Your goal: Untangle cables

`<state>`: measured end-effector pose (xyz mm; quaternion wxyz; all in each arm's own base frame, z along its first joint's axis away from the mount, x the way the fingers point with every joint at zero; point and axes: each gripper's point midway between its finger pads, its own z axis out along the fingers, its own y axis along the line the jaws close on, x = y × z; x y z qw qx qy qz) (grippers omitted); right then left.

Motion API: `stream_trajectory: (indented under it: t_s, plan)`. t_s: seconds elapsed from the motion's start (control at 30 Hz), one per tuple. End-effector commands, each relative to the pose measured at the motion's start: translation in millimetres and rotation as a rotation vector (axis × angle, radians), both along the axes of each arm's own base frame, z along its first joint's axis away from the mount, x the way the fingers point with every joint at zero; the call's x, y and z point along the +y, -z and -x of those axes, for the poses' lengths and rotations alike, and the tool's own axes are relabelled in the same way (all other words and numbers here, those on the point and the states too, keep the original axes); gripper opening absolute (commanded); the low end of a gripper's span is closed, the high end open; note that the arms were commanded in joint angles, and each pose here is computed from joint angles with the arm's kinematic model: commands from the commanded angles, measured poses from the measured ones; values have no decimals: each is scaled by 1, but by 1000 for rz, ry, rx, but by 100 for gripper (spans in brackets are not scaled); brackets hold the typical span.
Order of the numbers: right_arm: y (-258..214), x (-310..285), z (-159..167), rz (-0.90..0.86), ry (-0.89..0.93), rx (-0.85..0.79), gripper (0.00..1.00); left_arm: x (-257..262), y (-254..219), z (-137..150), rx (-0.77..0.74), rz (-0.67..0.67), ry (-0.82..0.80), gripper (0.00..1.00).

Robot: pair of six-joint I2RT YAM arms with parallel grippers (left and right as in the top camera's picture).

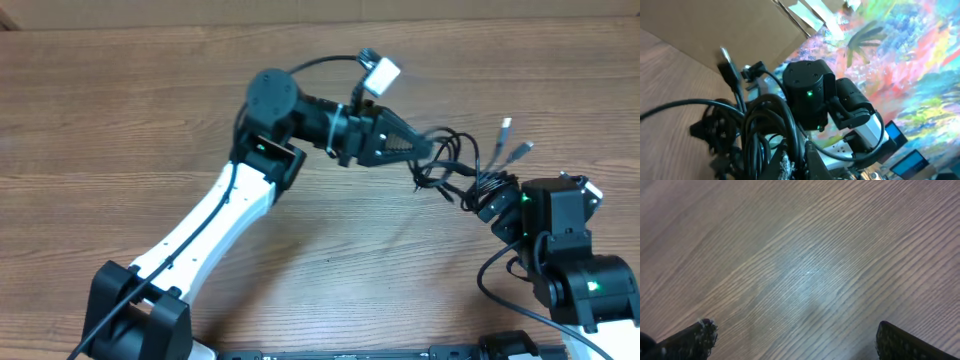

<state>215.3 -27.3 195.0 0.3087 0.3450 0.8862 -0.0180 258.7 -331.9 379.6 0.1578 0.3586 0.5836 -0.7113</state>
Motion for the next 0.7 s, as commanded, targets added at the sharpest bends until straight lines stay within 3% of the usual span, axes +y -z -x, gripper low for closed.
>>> stream_trajectory:
  t_s: [0.0, 0.17, 0.4, 0.67]
  plan:
    - [-4, -19, 5, 83, 72, 5, 100, 32, -10, -14, -31, -12, -26, 4]
    - [-1, -30, 18, 99, 176, 26, 100, 62, -8, -40, -34, -20, -112, 4]
    - [0, -30, 19, 95, 175, 36, 100, 99, -9, -72, -31, -18, -243, 4]
    - [6, 6, 6, -8, -64, 55, 100, 117, -18, -102, -88, 37, -409, 4]
